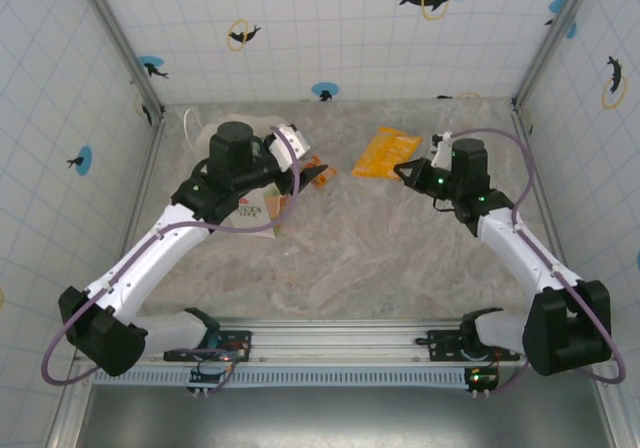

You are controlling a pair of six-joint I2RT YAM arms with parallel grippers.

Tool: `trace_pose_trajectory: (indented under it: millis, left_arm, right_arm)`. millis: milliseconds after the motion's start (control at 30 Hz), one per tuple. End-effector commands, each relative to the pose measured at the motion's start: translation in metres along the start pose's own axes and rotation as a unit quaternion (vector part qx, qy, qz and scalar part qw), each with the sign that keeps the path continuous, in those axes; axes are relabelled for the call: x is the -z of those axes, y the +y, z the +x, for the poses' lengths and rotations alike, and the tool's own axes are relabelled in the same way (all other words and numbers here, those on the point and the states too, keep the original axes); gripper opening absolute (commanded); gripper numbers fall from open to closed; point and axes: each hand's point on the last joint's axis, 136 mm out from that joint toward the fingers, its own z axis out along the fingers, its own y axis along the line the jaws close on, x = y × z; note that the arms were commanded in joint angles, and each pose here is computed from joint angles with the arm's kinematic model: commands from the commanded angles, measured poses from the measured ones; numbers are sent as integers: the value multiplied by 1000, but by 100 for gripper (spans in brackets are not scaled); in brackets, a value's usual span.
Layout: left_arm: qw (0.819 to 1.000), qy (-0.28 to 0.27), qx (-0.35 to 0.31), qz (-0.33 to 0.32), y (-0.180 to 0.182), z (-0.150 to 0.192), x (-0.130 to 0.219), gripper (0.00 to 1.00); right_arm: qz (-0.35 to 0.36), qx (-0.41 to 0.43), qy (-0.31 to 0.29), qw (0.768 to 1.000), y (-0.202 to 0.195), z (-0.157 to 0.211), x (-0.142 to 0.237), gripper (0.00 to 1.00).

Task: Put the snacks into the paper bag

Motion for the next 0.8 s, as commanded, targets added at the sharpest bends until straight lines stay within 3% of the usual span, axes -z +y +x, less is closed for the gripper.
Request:
trace_pose_trajectory:
  millis: [0, 233, 767]
  left_arm:
    - [995, -5, -97, -38, 1, -5, -2, 73]
    - [985, 20, -163, -54, -13, 9, -24, 74]
    - [969, 61, -236, -46, -35, 26, -66, 78]
  right_arm:
    - [-39, -33, 12, 999, 31, -5, 13, 0]
    - [-74, -54, 15, 996, 67, -7, 23, 0]
    - [-118, -76, 35, 989, 113, 1, 30, 0]
